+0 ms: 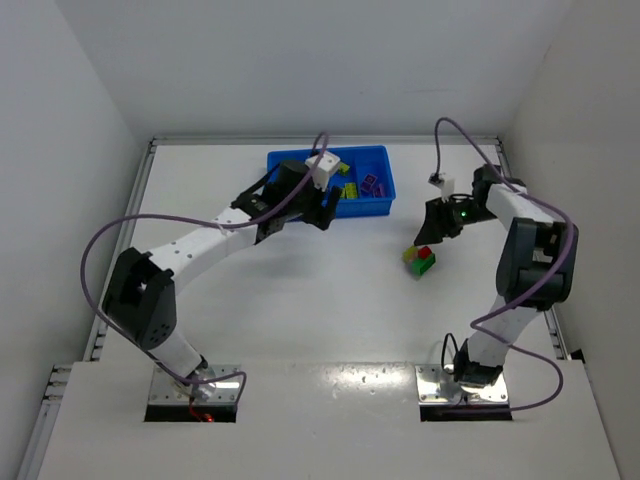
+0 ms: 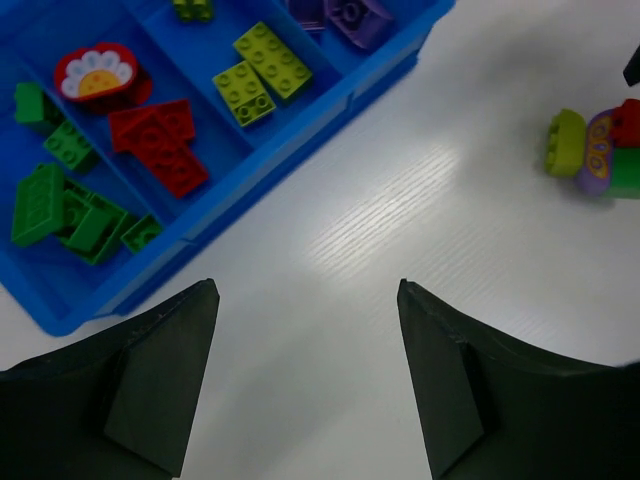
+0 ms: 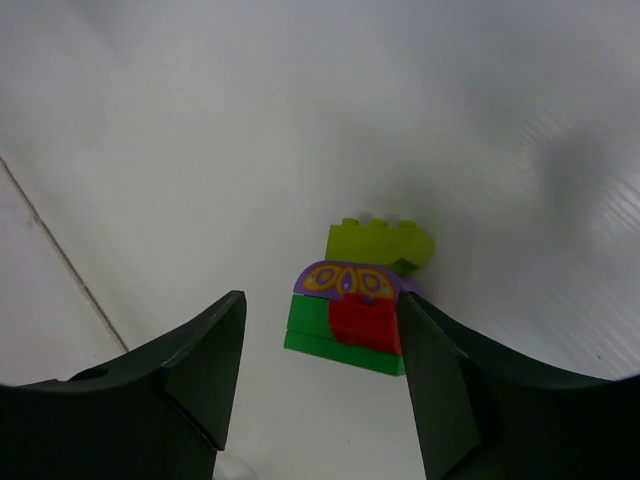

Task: Sort the legos into containers by color

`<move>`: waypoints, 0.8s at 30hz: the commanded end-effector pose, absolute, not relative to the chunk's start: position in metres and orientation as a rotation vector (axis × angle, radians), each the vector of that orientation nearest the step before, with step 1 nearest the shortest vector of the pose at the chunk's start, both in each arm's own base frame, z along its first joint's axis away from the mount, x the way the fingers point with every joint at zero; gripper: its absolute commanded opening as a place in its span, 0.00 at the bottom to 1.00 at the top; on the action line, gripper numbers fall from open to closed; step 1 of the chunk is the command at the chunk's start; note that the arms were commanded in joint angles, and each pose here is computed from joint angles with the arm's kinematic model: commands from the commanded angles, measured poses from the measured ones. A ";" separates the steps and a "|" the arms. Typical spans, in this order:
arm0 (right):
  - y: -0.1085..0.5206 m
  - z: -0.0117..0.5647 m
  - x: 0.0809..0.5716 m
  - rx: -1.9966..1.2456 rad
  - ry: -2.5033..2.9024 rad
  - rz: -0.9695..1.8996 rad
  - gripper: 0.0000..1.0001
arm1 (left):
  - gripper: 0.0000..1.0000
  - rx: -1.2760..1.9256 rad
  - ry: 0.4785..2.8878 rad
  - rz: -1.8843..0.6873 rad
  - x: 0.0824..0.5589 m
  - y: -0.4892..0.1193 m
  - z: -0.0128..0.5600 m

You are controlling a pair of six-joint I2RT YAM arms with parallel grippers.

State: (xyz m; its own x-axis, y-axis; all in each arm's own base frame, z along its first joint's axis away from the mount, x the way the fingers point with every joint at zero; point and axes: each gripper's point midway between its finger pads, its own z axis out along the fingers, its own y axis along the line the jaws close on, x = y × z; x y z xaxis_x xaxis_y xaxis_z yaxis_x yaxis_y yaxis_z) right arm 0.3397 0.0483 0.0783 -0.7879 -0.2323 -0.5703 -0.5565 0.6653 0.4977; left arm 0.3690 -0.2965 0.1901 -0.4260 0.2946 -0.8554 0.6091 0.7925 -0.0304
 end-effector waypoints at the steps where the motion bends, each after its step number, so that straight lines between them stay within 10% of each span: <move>1: 0.048 0.062 0.346 -0.754 2.456 0.831 0.62 | 0.78 0.638 2.066 -0.489 0.363 -0.279 0.193; 24: 0.047 0.018 0.315 -0.970 2.619 0.590 0.83 | 0.78 0.587 2.079 -0.562 0.365 -0.260 0.197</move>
State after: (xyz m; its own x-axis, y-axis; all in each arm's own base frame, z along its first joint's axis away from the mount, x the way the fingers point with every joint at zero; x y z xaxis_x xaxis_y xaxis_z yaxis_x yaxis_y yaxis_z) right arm 0.3128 0.0391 0.0071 -0.7739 -0.5158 -0.3675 -0.6249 0.7161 0.3110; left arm 0.3649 -0.2601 0.1802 -0.5223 0.2354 -0.8196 0.5918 0.7921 -0.1496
